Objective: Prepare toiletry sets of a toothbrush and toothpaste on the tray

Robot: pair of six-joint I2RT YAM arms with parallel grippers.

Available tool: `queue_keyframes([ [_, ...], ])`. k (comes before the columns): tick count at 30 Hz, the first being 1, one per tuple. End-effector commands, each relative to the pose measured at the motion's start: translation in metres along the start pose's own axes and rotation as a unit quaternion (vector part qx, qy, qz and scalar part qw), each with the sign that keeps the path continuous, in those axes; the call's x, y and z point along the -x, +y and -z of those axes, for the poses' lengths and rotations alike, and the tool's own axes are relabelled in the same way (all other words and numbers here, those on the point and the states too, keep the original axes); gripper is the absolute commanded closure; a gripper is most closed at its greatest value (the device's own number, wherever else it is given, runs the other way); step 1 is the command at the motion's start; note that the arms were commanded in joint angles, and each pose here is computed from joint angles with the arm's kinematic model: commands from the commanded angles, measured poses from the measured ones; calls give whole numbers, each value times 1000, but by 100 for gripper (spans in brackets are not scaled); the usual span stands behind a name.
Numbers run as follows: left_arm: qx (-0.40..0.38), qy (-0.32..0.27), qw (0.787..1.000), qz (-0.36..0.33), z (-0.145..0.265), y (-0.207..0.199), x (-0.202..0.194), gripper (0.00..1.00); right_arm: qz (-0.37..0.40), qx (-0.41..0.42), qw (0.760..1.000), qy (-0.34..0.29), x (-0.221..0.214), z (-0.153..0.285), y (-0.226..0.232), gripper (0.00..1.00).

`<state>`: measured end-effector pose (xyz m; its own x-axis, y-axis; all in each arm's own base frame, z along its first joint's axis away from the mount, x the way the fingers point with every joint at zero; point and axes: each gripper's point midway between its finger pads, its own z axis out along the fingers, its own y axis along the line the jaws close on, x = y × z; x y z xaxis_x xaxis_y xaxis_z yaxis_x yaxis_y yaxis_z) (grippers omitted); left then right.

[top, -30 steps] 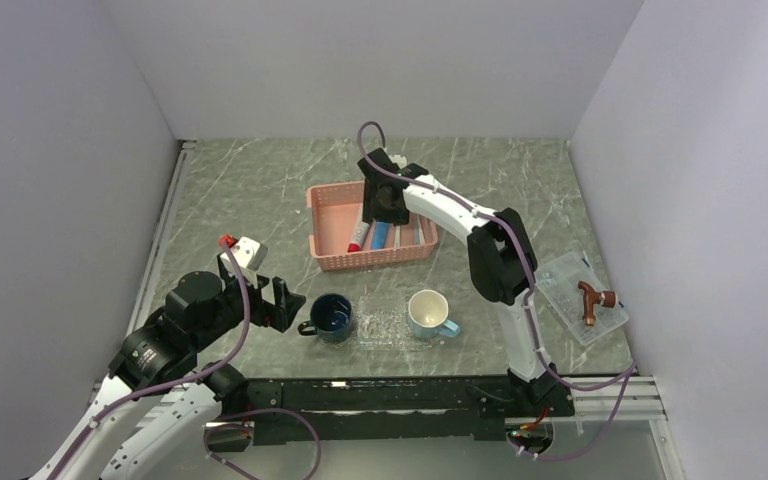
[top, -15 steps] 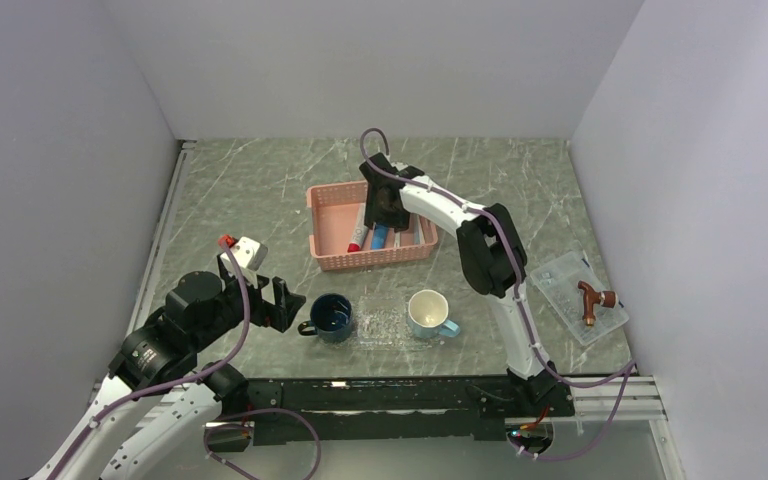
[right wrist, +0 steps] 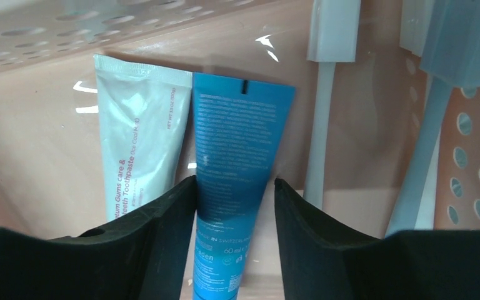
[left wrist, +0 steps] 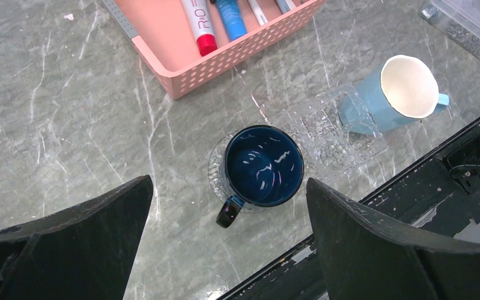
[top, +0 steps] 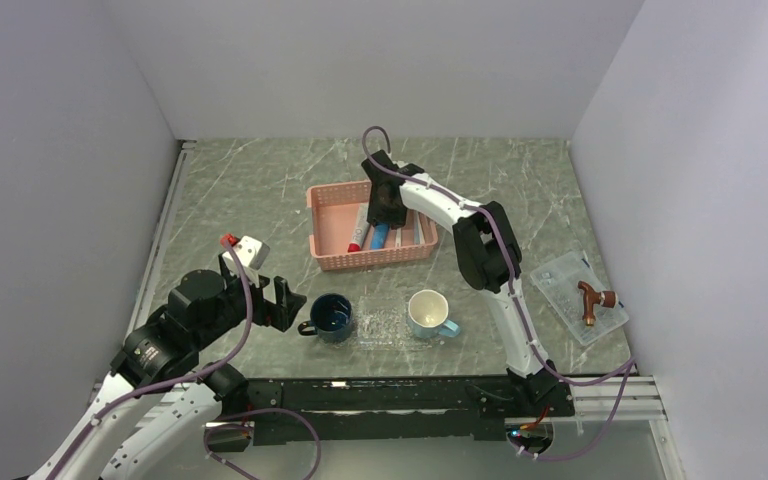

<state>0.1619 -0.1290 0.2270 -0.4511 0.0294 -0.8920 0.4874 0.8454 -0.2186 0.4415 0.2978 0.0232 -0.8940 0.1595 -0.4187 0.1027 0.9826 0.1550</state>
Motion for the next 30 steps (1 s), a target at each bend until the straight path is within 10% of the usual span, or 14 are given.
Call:
queue_keyframes([
  [1, 1, -13, 1000, -7, -1, 0, 9, 0, -9, 9, 1000, 4, 1, -14, 4, 54],
  [11, 0, -10, 1000, -9, -3, -1, 9, 1, -12, 31, 999, -12, 15, 4, 13, 74],
  [30, -49, -26, 998, -19, 3, -17, 15, 1, -12, 132, 977, -167, 81, 138, 32, 78],
])
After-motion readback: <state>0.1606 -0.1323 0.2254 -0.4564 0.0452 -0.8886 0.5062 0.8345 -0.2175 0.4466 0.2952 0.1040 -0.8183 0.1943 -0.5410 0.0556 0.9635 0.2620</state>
